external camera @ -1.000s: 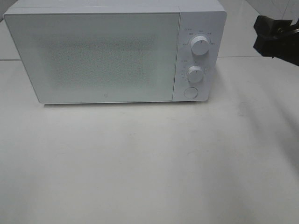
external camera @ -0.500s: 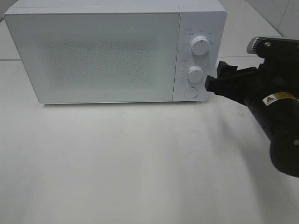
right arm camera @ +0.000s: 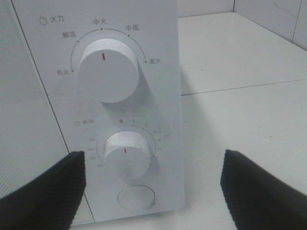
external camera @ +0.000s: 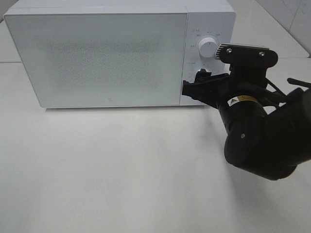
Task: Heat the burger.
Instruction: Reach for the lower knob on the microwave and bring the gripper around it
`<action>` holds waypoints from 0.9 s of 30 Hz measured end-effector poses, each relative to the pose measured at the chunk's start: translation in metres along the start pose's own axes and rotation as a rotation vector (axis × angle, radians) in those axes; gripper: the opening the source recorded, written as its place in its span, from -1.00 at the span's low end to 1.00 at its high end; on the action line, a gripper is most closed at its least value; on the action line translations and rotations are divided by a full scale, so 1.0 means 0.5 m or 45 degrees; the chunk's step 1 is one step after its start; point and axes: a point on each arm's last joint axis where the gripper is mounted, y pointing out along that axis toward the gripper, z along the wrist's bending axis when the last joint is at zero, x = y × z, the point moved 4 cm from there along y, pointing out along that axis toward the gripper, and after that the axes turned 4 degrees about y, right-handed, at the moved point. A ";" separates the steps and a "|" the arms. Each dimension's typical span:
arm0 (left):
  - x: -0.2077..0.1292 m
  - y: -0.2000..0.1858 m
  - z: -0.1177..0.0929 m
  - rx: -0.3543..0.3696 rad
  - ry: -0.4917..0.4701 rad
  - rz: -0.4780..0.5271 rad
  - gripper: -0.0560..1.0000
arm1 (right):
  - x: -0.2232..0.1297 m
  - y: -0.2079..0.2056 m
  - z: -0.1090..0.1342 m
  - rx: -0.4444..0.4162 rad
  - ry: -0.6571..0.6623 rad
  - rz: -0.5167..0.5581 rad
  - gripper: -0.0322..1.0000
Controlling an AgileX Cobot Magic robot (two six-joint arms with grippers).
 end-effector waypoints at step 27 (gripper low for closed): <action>0.000 0.000 0.000 -0.001 -0.001 0.000 0.98 | -0.050 0.101 0.040 0.011 0.015 -0.033 0.53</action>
